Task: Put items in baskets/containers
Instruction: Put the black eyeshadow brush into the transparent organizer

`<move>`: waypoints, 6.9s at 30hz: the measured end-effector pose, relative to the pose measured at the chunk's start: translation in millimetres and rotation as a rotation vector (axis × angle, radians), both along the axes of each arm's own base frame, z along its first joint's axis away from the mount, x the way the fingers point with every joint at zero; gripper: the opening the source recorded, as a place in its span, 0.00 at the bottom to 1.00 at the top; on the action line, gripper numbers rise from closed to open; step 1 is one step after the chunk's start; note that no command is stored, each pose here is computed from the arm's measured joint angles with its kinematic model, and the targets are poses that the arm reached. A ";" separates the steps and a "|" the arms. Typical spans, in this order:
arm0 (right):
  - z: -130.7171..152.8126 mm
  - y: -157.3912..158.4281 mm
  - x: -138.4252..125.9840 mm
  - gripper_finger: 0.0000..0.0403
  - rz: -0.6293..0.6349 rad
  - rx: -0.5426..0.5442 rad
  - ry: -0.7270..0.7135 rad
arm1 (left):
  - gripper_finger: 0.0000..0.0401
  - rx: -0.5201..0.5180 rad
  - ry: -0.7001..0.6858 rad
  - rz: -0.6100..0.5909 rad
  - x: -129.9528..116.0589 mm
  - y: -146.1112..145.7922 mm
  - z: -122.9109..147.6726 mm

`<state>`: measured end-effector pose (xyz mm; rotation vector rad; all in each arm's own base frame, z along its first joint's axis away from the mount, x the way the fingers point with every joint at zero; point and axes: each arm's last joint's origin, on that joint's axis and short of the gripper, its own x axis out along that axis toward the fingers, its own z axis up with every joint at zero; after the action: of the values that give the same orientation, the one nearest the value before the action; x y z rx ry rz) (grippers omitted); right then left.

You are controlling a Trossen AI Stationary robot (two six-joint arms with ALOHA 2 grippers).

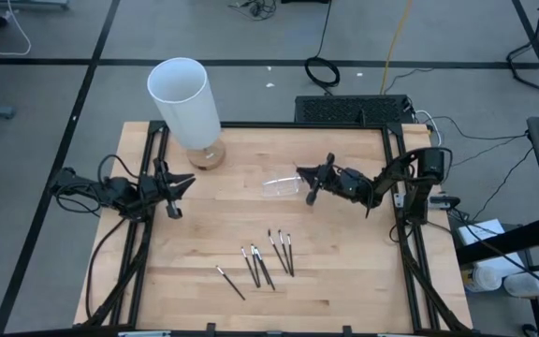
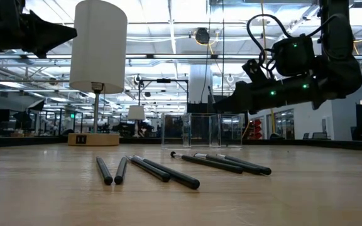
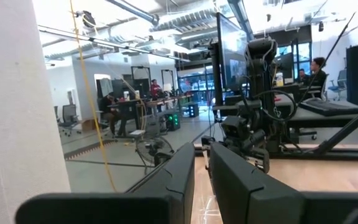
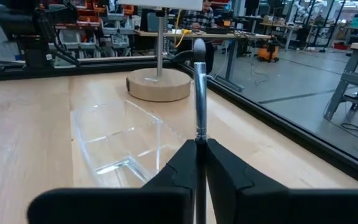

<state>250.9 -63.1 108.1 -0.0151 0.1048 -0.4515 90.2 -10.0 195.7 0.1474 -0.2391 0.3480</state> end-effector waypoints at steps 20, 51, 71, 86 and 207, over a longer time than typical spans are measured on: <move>40.6 -5.2 -15.6 0.02 -0.013 -0.151 0.115 | 0.15 -0.032 -0.012 -0.010 0.0 0.0 0.1; 14.8 -72.5 -21.1 0.00 0.193 0.088 0.317 | 0.15 -0.021 0.004 0.075 -0.9 2.1 0.0; 5.7 -54.2 -12.0 0.00 0.209 0.112 0.370 | 0.15 -0.096 0.005 0.050 0.1 1.8 -3.2; 91.8 -39.3 -36.8 0.00 -0.086 -0.088 0.235 | 0.15 -0.104 0.021 0.047 0.7 1.6 -5.3; 15.0 188.8 108.5 0.02 -0.046 0.650 1.294 | 0.15 -0.186 0.027 0.018 1.7 1.1 -9.3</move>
<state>359.5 125.7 123.1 0.3401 1.5207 -0.3757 92.0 -9.0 186.4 -0.0288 -0.1776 0.3837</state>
